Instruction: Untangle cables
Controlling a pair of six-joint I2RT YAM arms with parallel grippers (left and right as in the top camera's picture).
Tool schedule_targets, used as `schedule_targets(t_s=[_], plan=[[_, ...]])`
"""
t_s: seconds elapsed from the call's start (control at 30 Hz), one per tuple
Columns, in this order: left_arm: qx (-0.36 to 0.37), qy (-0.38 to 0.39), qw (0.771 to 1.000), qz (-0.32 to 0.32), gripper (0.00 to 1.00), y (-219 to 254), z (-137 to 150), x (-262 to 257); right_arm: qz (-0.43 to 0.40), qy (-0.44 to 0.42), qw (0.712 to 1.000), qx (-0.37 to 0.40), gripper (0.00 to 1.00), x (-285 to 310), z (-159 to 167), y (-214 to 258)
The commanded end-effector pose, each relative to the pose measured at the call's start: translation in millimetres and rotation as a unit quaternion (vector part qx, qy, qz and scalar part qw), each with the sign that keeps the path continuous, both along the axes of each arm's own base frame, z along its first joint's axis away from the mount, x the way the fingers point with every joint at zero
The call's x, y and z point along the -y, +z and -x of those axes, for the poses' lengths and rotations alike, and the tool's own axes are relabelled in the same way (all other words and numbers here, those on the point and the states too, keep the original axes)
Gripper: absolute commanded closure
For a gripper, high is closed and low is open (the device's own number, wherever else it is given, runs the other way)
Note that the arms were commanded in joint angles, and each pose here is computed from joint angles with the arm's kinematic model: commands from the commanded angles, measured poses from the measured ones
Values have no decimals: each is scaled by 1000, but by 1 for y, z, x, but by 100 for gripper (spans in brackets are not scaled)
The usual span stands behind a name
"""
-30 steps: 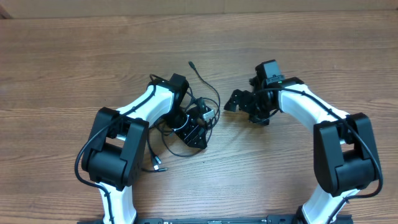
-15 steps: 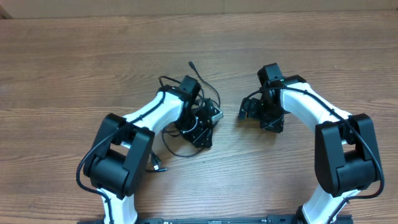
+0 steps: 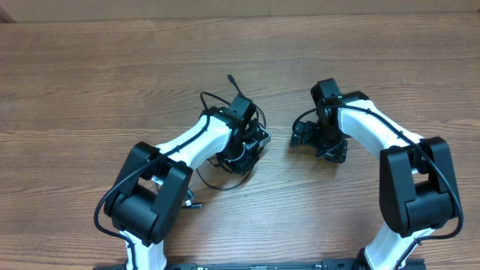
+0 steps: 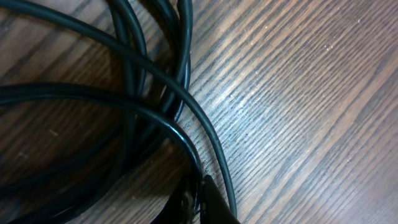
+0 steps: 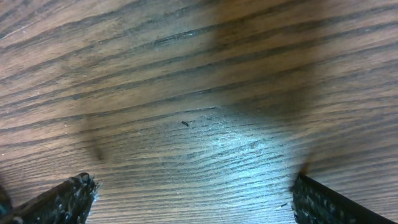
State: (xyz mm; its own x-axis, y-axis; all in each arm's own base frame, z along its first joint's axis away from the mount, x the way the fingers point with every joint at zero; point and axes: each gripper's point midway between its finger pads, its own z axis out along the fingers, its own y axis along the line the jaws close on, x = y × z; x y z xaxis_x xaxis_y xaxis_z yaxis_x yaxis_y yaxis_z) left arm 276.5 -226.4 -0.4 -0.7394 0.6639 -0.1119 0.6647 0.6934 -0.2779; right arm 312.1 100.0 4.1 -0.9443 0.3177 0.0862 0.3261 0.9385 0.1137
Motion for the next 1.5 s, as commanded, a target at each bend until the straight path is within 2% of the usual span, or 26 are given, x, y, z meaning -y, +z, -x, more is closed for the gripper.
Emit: schedule_targets(t_s=[0.0, 0.27, 0.43, 0.53, 0.6, 0.67, 0.8, 0.93, 1.03, 1.17, 1.33, 1.47], plan=[[44, 9, 999, 3, 96, 20, -9, -1, 4, 1, 1000, -21, 0, 4, 9, -16], [167, 11, 985, 41, 96, 83, -44, -5, -136, 37, 990, -2, 0, -43, 0, -4], [175, -6, 983, 51, 96, 86, -52, -14, -203, 45, 978, 19, 0, -67, -10, 7], [169, 8, 984, 62, 96, 87, -56, -23, -209, 60, 975, 42, 0, -77, -17, 8], [162, 17, 983, 81, 96, 89, -59, -27, -213, 72, 973, 61, 6, -85, -24, 10], [152, 12, 982, 113, 96, 93, -59, -28, -199, 73, 974, 85, 18, -91, -33, 9], [134, 6, 977, 167, 96, 102, -58, -36, -145, 47, 980, 126, 25, -98, -48, 3], [126, 21, 976, 176, 96, 103, -60, -50, -122, 68, 976, 167, 29, -118, -53, 3], [124, 30, 976, 175, 96, 102, -61, -56, -73, 78, 974, 197, 33, -119, -58, 2], [116, 9, 967, 228, 96, 115, -54, -46, -18, 88, 969, 231, 42, -119, -62, 2], [145, 19, 941, 306, 96, 166, -53, -44, 26, 90, 966, 241, 59, -113, -60, 1], [210, 69, 913, 342, 96, 225, -63, -60, 36, 65, 967, 243, 66, -107, -63, 1]])
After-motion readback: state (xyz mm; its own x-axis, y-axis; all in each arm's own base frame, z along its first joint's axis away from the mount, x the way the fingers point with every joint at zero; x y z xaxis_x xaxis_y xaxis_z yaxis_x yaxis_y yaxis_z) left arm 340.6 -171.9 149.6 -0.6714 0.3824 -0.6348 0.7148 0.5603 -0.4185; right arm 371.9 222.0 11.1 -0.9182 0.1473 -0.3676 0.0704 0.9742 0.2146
